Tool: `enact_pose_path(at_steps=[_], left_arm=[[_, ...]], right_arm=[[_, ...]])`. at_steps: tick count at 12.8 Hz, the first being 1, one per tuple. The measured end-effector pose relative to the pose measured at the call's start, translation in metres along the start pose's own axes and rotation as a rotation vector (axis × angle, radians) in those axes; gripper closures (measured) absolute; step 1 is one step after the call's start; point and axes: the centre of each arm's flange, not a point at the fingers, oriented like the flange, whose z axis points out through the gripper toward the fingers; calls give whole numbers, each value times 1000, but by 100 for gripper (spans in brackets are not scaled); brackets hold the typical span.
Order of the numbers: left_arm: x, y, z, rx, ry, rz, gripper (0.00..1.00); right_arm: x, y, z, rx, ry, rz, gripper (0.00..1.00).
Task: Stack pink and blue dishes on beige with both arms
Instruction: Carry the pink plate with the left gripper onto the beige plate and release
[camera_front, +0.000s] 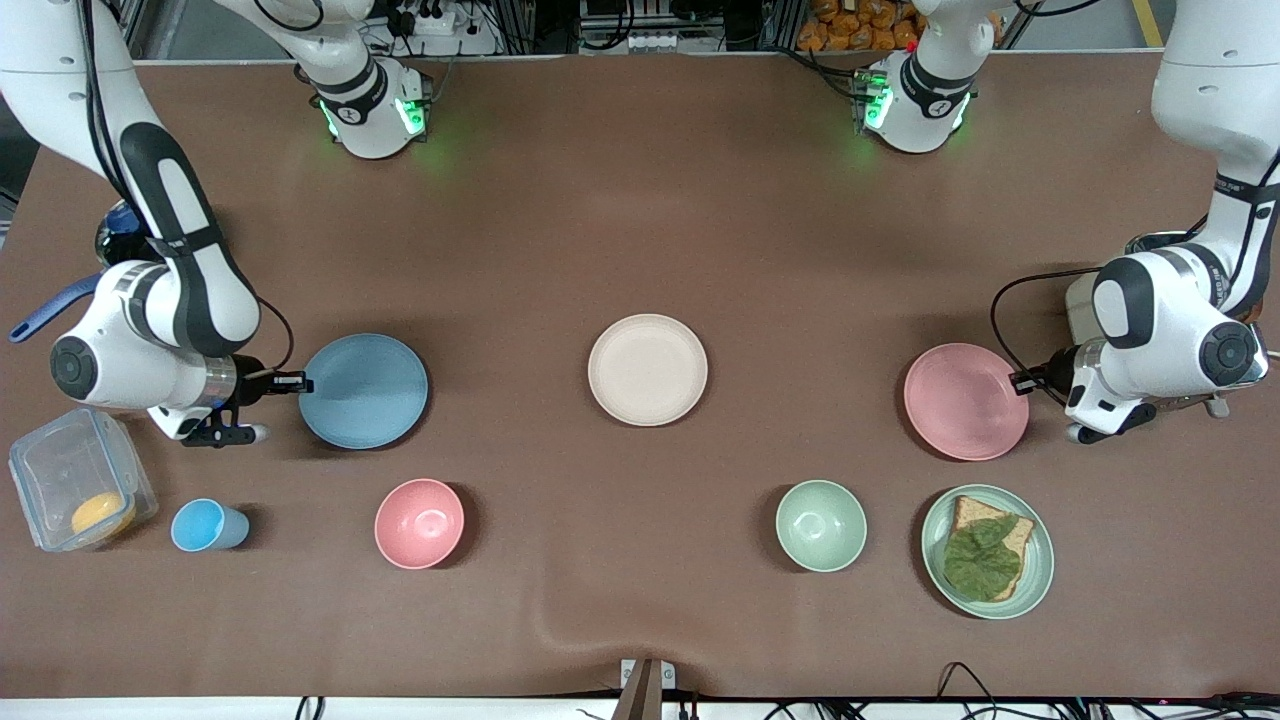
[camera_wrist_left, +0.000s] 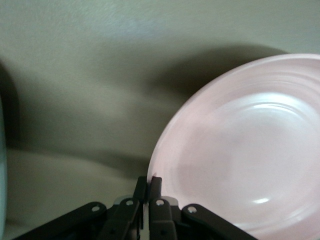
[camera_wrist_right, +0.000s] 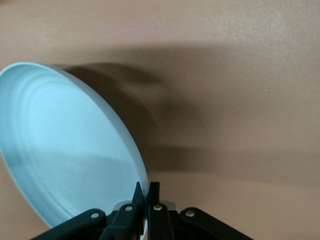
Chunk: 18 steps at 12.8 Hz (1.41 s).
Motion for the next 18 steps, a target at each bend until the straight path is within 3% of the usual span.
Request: enact_pose_path(at_steps=[4, 8, 11, 14, 18], left_arm=[[-26, 75, -72, -94, -62, 57, 95], [-68, 187, -109, -127, -111, -71, 95], [-127, 283, -105, -92, -130, -106, 95], [-163, 338, -85, -82, -115, -101, 95], [-194, 392, -41, -98, -100, -105, 95]], right_arm=[[10, -28, -20, 0, -12, -46, 96], [17, -40, -56, 14, -50, -68, 96], [16, -40, -80, 26, -84, -68, 96], [6, -7, -79, 50, -123, -33, 96], [10, 14, -110, 53, -58, -54, 96]])
